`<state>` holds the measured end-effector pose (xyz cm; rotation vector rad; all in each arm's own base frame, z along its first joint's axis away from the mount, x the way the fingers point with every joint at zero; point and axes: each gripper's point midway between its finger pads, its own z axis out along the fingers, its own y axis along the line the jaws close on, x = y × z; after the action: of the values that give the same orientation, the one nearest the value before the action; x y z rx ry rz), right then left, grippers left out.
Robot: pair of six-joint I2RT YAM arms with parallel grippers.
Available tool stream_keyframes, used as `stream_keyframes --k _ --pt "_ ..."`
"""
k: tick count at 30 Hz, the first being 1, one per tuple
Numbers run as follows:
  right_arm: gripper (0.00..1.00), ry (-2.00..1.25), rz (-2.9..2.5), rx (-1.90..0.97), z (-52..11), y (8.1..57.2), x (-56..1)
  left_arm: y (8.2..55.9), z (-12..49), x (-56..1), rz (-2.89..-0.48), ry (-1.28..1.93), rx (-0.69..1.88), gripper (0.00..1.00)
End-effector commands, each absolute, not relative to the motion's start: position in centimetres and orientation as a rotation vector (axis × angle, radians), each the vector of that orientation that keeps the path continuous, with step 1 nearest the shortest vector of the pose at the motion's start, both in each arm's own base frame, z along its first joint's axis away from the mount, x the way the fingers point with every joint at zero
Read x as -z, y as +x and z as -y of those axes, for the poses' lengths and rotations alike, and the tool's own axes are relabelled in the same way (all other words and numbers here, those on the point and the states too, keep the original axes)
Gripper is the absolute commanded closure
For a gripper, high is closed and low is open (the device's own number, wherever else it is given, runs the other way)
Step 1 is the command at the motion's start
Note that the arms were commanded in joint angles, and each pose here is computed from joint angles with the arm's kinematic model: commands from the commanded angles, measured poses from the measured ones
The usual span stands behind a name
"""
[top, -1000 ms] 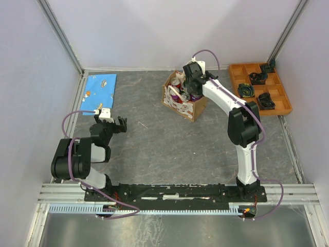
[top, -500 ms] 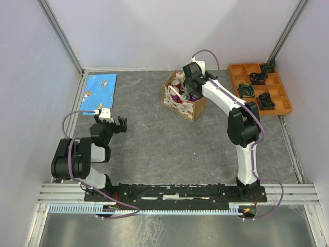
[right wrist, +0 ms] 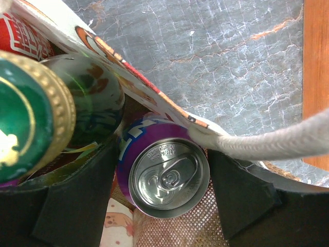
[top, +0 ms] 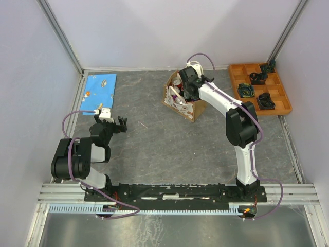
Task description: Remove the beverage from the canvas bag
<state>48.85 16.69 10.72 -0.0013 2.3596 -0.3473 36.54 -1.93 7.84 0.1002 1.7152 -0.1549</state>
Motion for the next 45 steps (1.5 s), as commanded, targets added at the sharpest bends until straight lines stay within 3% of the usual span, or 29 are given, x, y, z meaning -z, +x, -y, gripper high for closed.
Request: stream_keyframes --k 1,7,10,12,16,17,32,45 --pt "0.21 -0.133 -2.559 0.616 -12.4 44.6 -5.8 37.3 1.4 -9.5 -1.649 0.103 0.119 0.01" --pt "0.25 -0.13 -2.617 0.545 -13.7 44.6 -3.8 37.3 1.4 -9.5 -1.65 0.102 0.118 0.01" --pt "0.34 -0.131 -2.631 0.502 -14.3 44.8 -3.4 37.3 1.4 -9.5 -1.65 0.102 0.118 0.01" --pt "0.49 -0.133 -2.637 0.484 -14.7 45.0 -3.4 37.2 1.4 -9.4 -1.651 0.103 0.119 0.01" --pt "0.98 -0.134 -2.632 0.463 -14.9 45.2 -4.2 37.2 1.4 -9.4 -1.652 0.102 0.119 0.01" --pt "1.0 -0.133 -2.625 0.46 -14.9 45.2 -4.6 37.2 1.4 -9.4 -1.652 0.103 0.119 0.01" --pt "1.0 -0.037 -2.25 0.244 -15.9 48.5 -20.6 37.3 1.4 -9.5 -1.649 0.102 0.118 0.01" --pt "1.0 -0.019 -2.098 0.141 -16.2 48.4 -28.1 37.2 1.4 -9.5 -1.65 0.103 0.118 0.01"
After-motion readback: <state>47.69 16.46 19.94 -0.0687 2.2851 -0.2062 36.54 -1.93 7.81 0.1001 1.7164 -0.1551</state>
